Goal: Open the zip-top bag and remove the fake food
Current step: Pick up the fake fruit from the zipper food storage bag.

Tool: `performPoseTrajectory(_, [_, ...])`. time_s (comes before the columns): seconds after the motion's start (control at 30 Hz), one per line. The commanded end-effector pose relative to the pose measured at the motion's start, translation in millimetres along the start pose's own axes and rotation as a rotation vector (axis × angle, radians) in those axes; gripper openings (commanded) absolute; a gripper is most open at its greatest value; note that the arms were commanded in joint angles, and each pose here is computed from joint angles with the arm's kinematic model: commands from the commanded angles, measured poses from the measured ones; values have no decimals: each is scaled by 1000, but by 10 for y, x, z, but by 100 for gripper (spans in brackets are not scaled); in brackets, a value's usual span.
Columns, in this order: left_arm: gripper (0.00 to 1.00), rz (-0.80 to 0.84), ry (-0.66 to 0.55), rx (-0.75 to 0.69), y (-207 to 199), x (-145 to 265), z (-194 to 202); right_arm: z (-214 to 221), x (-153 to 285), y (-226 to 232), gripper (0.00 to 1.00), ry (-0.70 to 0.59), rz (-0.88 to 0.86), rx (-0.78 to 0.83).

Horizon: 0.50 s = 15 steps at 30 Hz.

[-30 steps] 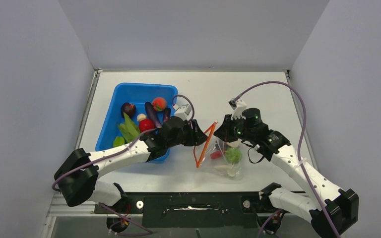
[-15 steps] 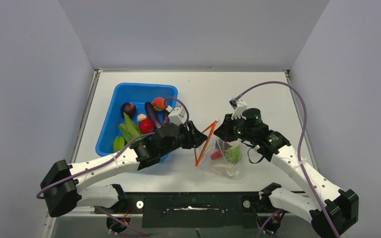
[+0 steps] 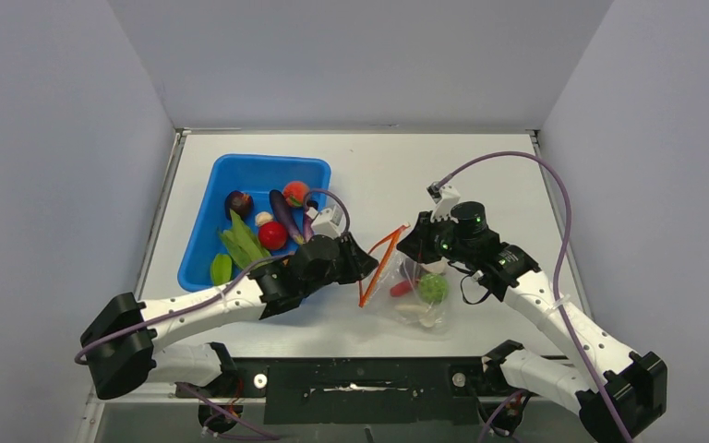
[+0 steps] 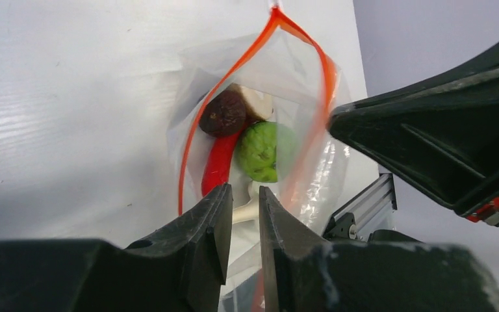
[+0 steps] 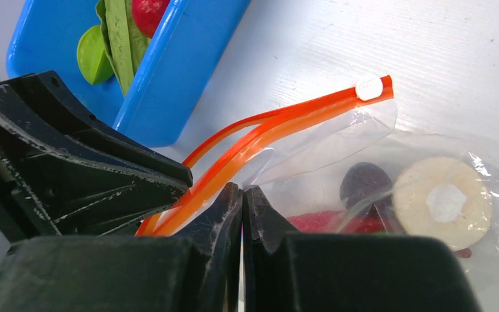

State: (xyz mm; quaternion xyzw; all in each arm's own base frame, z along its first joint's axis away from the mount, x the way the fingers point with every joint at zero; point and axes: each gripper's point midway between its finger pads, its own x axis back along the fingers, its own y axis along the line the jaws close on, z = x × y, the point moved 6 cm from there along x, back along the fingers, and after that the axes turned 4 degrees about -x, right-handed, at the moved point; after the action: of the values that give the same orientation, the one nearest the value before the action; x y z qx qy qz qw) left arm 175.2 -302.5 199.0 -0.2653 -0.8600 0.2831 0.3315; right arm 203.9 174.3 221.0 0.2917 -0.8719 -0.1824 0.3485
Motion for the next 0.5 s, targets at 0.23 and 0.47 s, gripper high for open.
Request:
performPoseTrajectory(0.23, [21, 207, -104, 102, -173, 123, -80, -101, 51, 134, 2, -59, -78, 23])
performPoseTrajectory(0.47, [20, 214, 113, -43, -398, -179, 148, -153, 88, 200, 2, -75, -105, 23])
